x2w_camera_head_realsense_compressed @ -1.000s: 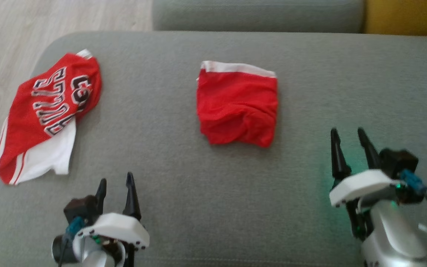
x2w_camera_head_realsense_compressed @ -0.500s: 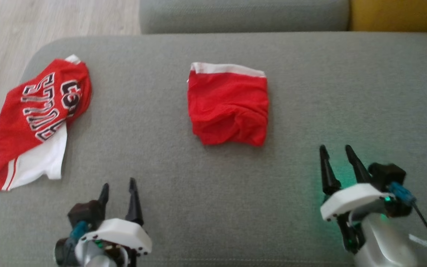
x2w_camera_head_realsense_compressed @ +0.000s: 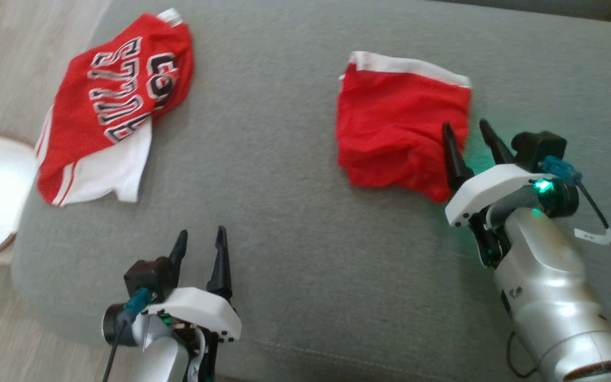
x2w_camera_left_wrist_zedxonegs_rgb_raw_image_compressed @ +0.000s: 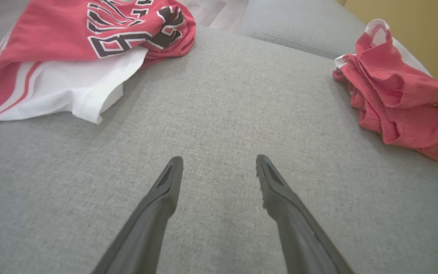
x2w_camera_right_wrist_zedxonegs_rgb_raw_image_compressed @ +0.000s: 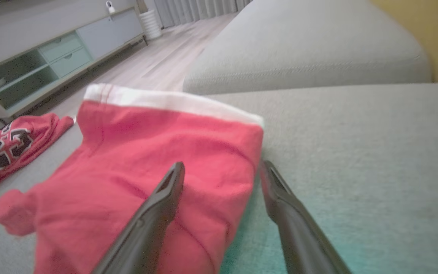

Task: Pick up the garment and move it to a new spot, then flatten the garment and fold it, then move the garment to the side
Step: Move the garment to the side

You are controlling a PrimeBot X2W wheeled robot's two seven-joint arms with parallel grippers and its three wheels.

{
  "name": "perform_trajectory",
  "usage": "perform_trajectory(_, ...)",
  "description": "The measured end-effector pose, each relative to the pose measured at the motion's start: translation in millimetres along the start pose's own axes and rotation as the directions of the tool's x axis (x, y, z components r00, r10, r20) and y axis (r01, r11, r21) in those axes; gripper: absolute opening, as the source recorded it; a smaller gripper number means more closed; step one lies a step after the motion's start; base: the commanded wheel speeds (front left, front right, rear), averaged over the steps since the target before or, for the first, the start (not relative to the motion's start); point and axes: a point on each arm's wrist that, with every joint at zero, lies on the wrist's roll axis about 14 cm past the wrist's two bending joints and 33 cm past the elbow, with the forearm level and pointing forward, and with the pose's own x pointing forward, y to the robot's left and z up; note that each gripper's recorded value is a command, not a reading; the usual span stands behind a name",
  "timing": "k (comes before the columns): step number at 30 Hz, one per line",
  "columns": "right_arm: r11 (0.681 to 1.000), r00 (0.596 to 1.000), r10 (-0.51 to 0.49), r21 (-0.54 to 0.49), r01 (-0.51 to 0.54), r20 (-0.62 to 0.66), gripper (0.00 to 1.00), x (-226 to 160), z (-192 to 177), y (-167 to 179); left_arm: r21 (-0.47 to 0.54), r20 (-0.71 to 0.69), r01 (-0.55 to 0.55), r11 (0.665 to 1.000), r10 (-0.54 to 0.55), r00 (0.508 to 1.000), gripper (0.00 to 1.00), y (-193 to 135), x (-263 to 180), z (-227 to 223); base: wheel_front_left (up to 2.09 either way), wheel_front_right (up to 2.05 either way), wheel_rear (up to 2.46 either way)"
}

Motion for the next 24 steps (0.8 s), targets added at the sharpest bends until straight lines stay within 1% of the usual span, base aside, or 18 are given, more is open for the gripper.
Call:
perform_trajectory(5,1.0,0.988,-0.021,0.015,0.024,-0.156,0.99,4,-46,-4,-0.013,-0.018,-0.048,0.999,0.048,0.999,1.0,15,-4,-5,0.0,0.0,0.0)
perform_trajectory(6,1.0,0.987,-0.021,0.015,0.024,-0.159,0.88,5,-46,-4,-0.014,-0.019,-0.051,0.999,0.051,0.999,1.0,15,-4,-5,0.0,0.0,0.0)
perform_trajectory(7,1.0,0.987,-0.022,0.018,0.025,-0.157,0.34,7,-45,-4,-0.014,-0.016,-0.051,0.999,0.051,0.999,1.0,15,-5,-5,0.0,0.0,0.0)
perform_trajectory(8,0.999,0.988,-0.022,0.022,0.026,-0.155,0.0,8,-42,-4,-0.014,-0.014,-0.049,0.999,0.049,0.999,1.0,15,-5,-4,0.0,0.0,0.0)
perform_trajectory(12,0.999,0.991,-0.022,0.026,0.026,-0.135,0.0,4,-34,-4,-0.017,-0.003,-0.028,0.999,0.027,1.0,1.0,8,-3,-1,0.0,0.0,0.0)
perform_trajectory(17,0.999,0.998,-0.039,0.018,0.039,-0.039,0.0,-4,-3,-12,-0.016,0.011,0.022,1.0,-0.022,1.0,1.0,-7,1,4,0.0,0.0,0.0)
perform_trajectory(19,0.998,0.998,-0.058,0.015,0.058,-0.008,0.0,-12,6,-20,-0.014,0.017,0.06,0.998,-0.06,0.998,1.0,-18,3,6,0.0,0.0,0.0)
perform_trajectory(21,0.996,0.996,-0.087,0.007,0.087,-0.003,0.0,-26,4,-31,-0.004,0.022,0.101,0.995,-0.101,0.995,1.0,-31,6,8,0.0,0.0,0.0)
perform_trajectory(24,0.989,0.989,-0.149,0.006,0.149,-0.018,0.0,-54,-7,-53,0.001,0.026,0.165,0.986,-0.165,0.986,1.0,-52,11,9,0.0,0.0,0.0)
